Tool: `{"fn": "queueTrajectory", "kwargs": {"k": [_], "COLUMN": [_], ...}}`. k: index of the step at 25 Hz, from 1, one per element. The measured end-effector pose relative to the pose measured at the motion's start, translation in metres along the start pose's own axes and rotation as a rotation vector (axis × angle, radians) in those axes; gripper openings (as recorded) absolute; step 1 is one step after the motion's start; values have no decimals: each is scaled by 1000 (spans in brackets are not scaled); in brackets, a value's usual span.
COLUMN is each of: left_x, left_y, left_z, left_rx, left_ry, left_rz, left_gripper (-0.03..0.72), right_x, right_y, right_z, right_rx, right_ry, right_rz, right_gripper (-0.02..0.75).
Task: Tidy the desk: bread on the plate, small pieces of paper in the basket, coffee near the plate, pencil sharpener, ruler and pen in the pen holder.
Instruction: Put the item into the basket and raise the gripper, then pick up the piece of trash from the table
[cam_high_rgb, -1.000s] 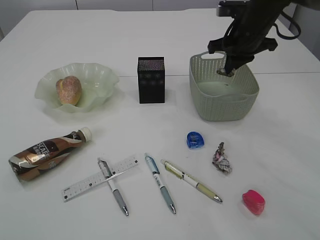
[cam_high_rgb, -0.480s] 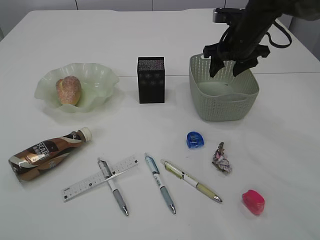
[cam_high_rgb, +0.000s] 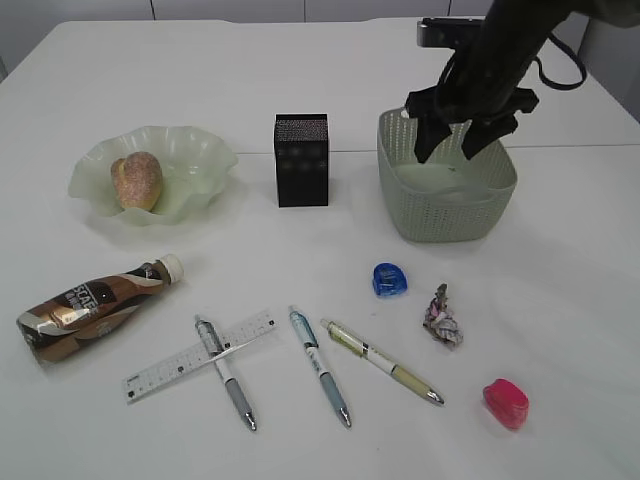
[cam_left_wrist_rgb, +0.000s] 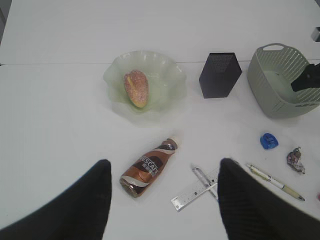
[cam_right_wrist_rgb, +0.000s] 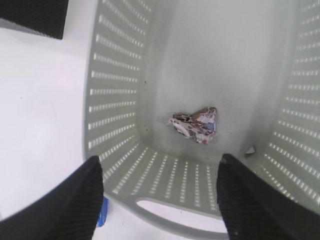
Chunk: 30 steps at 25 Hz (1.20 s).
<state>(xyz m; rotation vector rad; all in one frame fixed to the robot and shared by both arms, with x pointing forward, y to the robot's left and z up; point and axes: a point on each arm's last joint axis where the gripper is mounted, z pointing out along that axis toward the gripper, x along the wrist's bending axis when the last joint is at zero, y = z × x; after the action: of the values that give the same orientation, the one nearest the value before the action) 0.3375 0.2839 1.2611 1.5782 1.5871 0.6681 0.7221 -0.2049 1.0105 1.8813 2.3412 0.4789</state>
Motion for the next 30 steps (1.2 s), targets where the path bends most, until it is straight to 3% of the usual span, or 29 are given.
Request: {"fn": "queueTrajectory", "kwargs": {"k": [8,15,22,30], "left_x": [0,0,0,-2], "left_y": [0,0,0,0], "left_z": [0,0,0,0], "left_rx": [0,0,0,3], "left_ry": [0,0,0,-24], "left_rz": [0,0,0,-7], "left_gripper": [480,480,480,480], "right_x": [8,15,42,67], "right_y": [2,-28,-79,-118], "right_z": [-43,-85,-92,-53], "right_rx": [-79,-74,39,222], "right_ry": [-7,-7,-6,-10], "right_rz": [6,18,-34,-85], "right_gripper": [552,552,506,456]}}
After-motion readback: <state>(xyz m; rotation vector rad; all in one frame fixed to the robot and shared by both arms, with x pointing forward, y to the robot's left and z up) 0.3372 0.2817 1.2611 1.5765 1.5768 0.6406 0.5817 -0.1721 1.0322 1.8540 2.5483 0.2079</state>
